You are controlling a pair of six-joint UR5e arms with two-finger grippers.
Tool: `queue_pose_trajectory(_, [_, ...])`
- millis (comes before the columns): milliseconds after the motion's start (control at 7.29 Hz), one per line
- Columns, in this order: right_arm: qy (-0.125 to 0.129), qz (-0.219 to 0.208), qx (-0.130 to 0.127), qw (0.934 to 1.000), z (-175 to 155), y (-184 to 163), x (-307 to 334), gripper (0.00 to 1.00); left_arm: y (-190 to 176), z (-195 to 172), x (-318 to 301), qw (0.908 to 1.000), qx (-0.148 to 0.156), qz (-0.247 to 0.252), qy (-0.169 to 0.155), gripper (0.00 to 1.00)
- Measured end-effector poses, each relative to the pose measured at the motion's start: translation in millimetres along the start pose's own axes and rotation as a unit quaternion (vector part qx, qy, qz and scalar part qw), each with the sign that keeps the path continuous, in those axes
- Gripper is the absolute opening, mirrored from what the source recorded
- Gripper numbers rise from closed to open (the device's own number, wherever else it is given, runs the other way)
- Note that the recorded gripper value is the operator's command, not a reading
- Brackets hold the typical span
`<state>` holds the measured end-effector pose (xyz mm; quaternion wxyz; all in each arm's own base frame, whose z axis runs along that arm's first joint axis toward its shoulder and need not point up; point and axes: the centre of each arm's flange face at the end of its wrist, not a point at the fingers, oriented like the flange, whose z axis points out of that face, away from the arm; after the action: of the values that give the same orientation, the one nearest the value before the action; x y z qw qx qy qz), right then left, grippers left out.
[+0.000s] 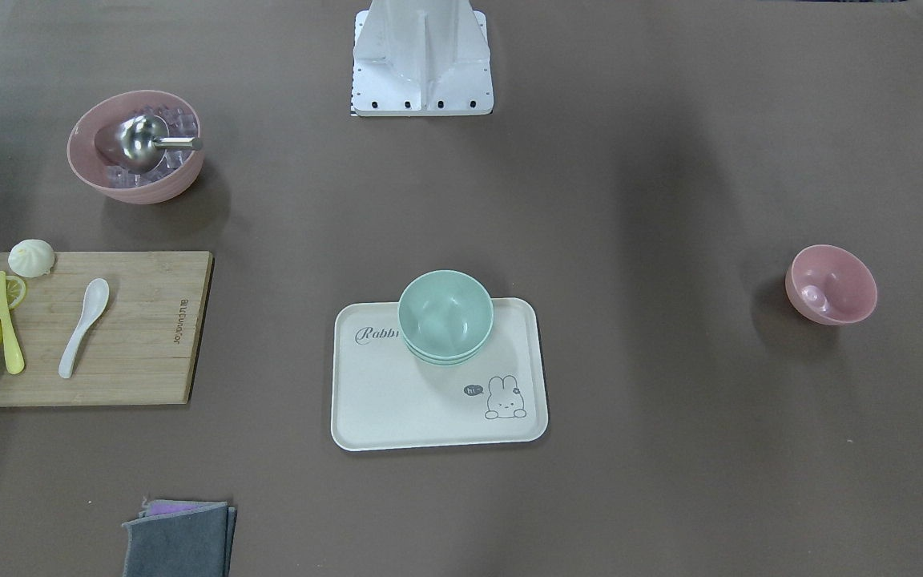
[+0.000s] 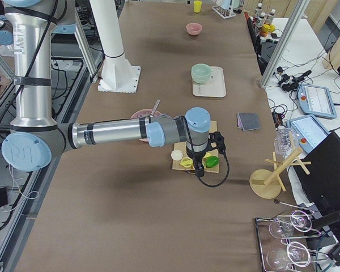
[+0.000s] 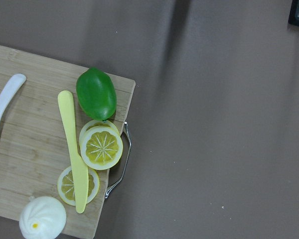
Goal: Stack pink bowl on green and place spoon
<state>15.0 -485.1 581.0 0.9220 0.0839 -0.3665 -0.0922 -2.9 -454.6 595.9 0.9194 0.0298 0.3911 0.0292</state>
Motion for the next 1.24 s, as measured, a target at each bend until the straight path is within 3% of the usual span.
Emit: queue_pose_trajectory(1235, [-0.015,0.011,-0.004,0.9998,3,4,0,1.00,-1,-7,12,0.9996,0.007,0.007,0.026,0.98])
